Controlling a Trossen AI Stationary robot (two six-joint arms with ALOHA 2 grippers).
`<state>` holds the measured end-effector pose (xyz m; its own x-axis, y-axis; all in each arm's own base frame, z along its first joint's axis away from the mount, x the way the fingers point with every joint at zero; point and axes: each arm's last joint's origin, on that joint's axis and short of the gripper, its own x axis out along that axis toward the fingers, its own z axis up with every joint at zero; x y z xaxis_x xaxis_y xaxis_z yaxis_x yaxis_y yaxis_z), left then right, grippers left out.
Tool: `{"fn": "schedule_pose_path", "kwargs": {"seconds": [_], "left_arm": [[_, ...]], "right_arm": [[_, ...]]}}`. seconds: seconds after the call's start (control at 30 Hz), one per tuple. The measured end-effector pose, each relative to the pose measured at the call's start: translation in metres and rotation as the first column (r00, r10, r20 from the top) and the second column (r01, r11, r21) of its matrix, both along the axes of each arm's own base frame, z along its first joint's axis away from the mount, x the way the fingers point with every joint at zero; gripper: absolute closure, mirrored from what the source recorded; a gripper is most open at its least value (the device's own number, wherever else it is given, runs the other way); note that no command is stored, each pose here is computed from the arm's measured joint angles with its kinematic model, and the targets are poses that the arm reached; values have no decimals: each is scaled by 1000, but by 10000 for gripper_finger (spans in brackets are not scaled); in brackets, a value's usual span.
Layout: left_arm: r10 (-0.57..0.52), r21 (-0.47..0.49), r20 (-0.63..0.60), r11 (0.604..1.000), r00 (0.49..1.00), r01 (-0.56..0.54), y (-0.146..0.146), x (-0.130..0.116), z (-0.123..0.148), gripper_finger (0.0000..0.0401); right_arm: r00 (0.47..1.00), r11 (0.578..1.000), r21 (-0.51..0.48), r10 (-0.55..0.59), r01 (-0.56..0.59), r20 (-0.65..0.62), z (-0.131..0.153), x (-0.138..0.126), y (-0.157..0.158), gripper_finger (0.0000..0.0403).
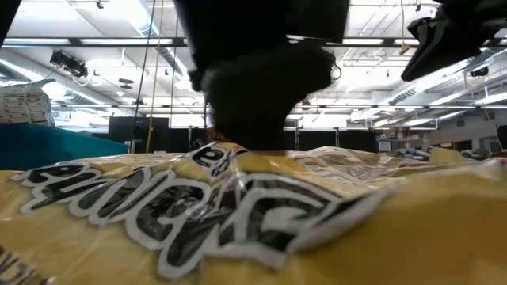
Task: Sort Maruchan noodles
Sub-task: Put the bottom blue noodle pack into the blue bin
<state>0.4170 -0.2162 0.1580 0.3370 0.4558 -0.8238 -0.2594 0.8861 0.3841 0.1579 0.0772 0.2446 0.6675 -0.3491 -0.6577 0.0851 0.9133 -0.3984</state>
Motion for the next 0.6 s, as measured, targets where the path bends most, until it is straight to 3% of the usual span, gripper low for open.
{"fn": "schedule_pose_path", "kwargs": {"seconds": [0.1, 0.27, 0.4, 0.6], "left_arm": [[13, 44, -21, 999, 1000, -12, 4, -7, 10, 168], [104, -26, 86, 994, 991, -102, 2, -5, 20, 168], [116, -59, 112, 992, 987, -110, -5, -3, 12, 168], [135, -29, 81, 991, 988, -133, -8, -8, 2, 168]], "right_arm": [[1000, 1000, 9, -2, 2, 11, 1, 0, 0, 353], [1000, 1000, 13, -3, 3, 15, 1, -1, 0, 353], [1000, 1000, 17, -4, 3, 19, 2, 0, 0, 353], [1000, 999, 37, -18, 17, 25, 1, 0, 0, 353]]}}
